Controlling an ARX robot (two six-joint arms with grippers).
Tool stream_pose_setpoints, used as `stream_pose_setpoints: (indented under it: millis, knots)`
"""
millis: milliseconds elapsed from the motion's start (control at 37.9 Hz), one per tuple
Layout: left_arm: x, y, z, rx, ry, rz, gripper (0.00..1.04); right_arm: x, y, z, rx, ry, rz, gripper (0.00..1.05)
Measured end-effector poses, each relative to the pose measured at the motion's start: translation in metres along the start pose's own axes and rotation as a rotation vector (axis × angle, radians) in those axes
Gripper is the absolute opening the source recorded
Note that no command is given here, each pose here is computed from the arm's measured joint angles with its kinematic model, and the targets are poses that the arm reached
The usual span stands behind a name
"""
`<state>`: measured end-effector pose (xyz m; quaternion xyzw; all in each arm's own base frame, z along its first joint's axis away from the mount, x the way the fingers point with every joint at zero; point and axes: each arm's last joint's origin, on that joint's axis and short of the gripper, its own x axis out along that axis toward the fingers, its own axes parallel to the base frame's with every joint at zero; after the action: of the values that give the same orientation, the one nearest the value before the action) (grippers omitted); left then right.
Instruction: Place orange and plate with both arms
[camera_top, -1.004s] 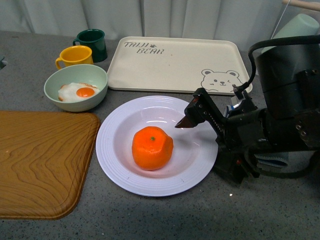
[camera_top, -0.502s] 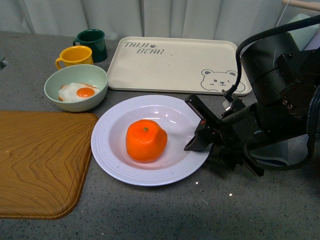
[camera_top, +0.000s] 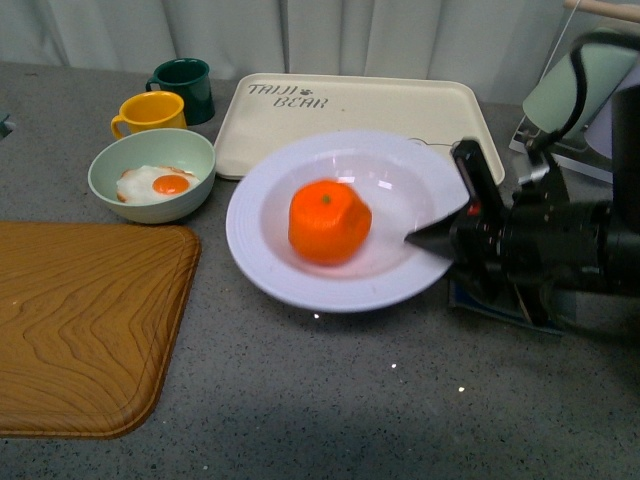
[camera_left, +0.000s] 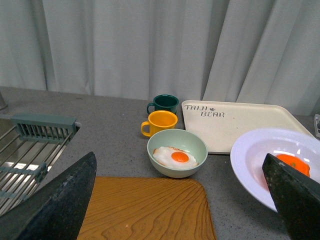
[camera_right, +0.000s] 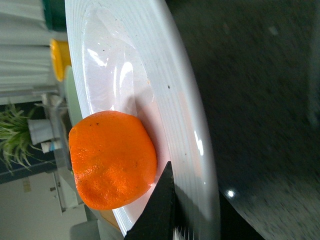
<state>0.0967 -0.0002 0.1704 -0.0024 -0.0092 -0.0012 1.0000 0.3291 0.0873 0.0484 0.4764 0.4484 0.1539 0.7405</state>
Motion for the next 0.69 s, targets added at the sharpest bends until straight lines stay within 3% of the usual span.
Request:
stream_pose_setpoints:
  millis: [158, 396, 687]
  knots:
    - [0.000, 0.000, 0.000, 0.000, 0.000, 0.000, 0.98, 0.016, 0.022, 0.036, -0.014, -0.048, 0.055, 0.04]
    - [0.000, 0.000, 0.000, 0.000, 0.000, 0.000, 0.98, 0.069, 0.038, 0.084, -0.011, -0.037, 0.008, 0.04]
    - [0.000, 0.000, 0.000, 0.000, 0.000, 0.000, 0.98, 0.122, 0.050, 0.107, -0.021, -0.025, -0.078, 0.04]
